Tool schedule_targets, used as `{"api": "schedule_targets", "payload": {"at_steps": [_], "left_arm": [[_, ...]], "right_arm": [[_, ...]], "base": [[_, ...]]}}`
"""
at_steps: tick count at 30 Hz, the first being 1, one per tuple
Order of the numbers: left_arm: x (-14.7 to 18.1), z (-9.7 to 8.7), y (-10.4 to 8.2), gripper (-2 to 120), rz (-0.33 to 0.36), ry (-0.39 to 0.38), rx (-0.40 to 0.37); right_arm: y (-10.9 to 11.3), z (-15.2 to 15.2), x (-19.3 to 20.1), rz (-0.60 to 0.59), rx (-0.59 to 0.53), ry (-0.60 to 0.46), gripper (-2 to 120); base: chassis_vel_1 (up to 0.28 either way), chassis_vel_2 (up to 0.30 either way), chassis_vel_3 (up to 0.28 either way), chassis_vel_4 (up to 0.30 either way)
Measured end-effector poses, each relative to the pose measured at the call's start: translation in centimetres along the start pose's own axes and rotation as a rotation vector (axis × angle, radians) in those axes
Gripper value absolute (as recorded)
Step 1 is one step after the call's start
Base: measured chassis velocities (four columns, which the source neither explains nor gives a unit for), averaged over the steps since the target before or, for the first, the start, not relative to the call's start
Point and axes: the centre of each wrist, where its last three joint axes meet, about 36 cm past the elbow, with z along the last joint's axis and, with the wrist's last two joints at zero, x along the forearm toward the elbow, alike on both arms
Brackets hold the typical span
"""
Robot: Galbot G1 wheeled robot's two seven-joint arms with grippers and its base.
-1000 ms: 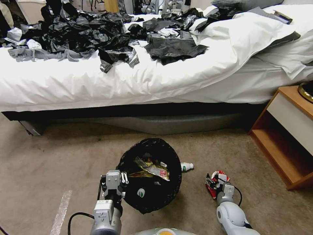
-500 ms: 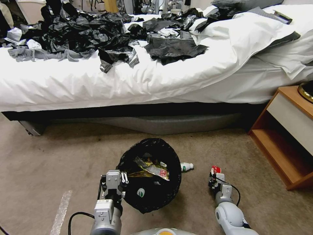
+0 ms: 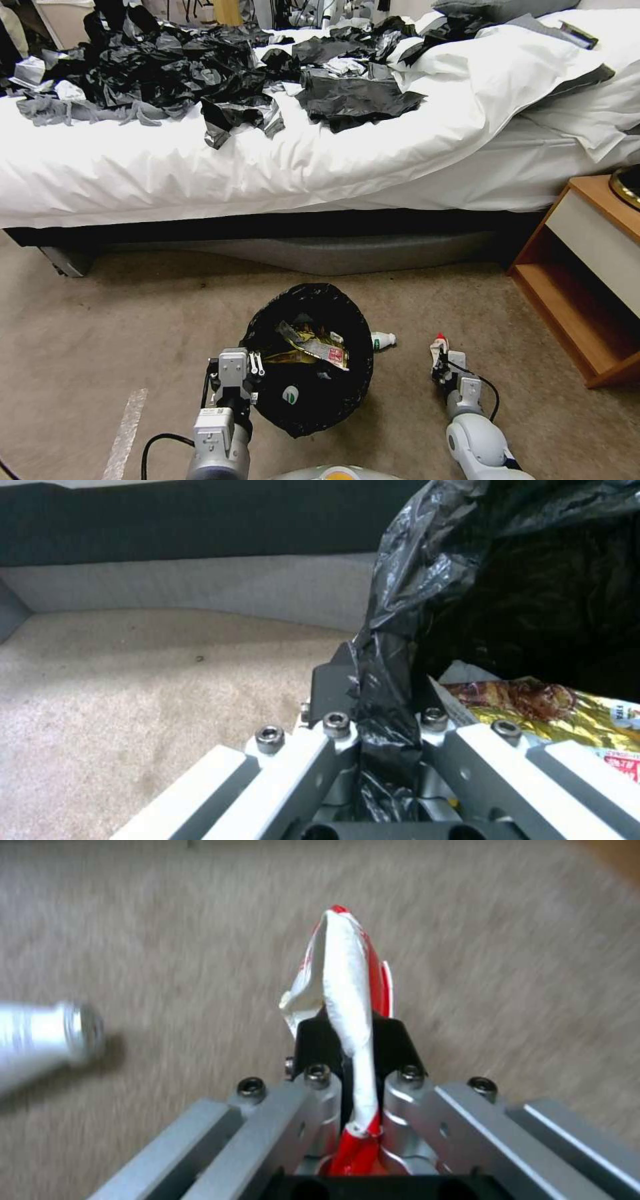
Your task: Pick up the trash bin, then pick up the garbage from the floor and place it into the trash bin.
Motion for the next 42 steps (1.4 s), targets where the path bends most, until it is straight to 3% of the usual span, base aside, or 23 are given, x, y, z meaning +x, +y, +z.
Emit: {"api": "schedule_targets", "payload": {"at_steps": [2,4,6,7,8,10,11,12,14,15,18,23,26,34,42], "left_arm": [[0.0,0.0,0.0,1,0.0,0.0,-0.002],[0.1,0.1,-0.1,1,0.002,-0.001,-0.006],[0.1,0.1,-0.2,1,0.004,0.0,-0.007],[0.1,0.1,-0.4,1,0.007,0.001,-0.009],[0.1,0.1,-0.4,1,0.007,0.001,-0.009],[0.1,0.3,-0.6,1,0.012,0.004,-0.01],[0.1,0.3,-0.6,1,0.012,0.004,-0.011],[0.1,0.3,-0.6,1,0.012,0.004,-0.011],[0.2,0.4,-0.6,1,0.014,0.005,-0.012],[0.2,0.4,-0.6,1,0.014,0.005,-0.012],[0.2,0.4,-0.7,1,0.019,0.008,-0.01],[0.2,0.4,-0.8,1,0.024,0.008,-0.008],[0.2,0.5,-0.9,1,0.026,0.009,-0.008],[0.1,0.4,-0.9,1,0.027,0.005,-0.005],[-0.1,0.3,-0.8,1,0.031,0.003,-0.001]], "right_arm": [[0.1,-0.9,0.4,0.001,-0.001,-0.029,0],[0.5,-3.3,1.5,-0.017,0.003,-0.156,0],[0.7,-4.1,1.9,-0.027,0.006,-0.204,0],[1.1,-5.9,2.8,-0.067,0.008,-0.315,0],[1.1,-5.9,2.8,-0.067,0.008,-0.315,0],[2.1,-10.3,5.9,-0.263,-0.003,-0.578,0],[2.5,-11.4,7.0,-0.347,0.002,-0.654,0],[2.5,-11.4,7.0,-0.347,0.002,-0.654,0],[3.5,-13.9,9.4,-0.553,0.029,-0.812,0],[3.5,-13.9,9.4,-0.553,0.029,-0.812,0],[5.4,-15.0,12.8,-0.783,0.067,-0.912,0],[7.6,-13.0,15.3,-0.949,0.117,-0.874,0],[8.6,-11.3,15.5,-0.989,0.135,-0.831,0],[9.5,-7.4,15.2,-1.026,0.166,-0.727,0],[8.4,-5.5,14.3,-0.993,0.187,-0.674,0]], "base": [[0.0,0.0,0.0,0.0],[0.0,0.0,0.0,0.0],[0.0,0.0,0.0,0.0],[0.0,0.0,0.0,0.0],[0.0,0.0,0.0,0.0],[0.0,0.0,0.0,0.0],[0.0,0.0,0.0,0.0],[0.0,0.0,0.0,0.0],[0.0,0.0,0.0,0.0],[0.0,0.0,0.0,0.0],[0.0,0.0,0.0,0.0],[0.0,0.0,0.0,0.0],[0.0,0.0,0.0,0.0],[0.0,0.0,0.0,0.0],[0.0,0.0,0.0,0.0]]}}
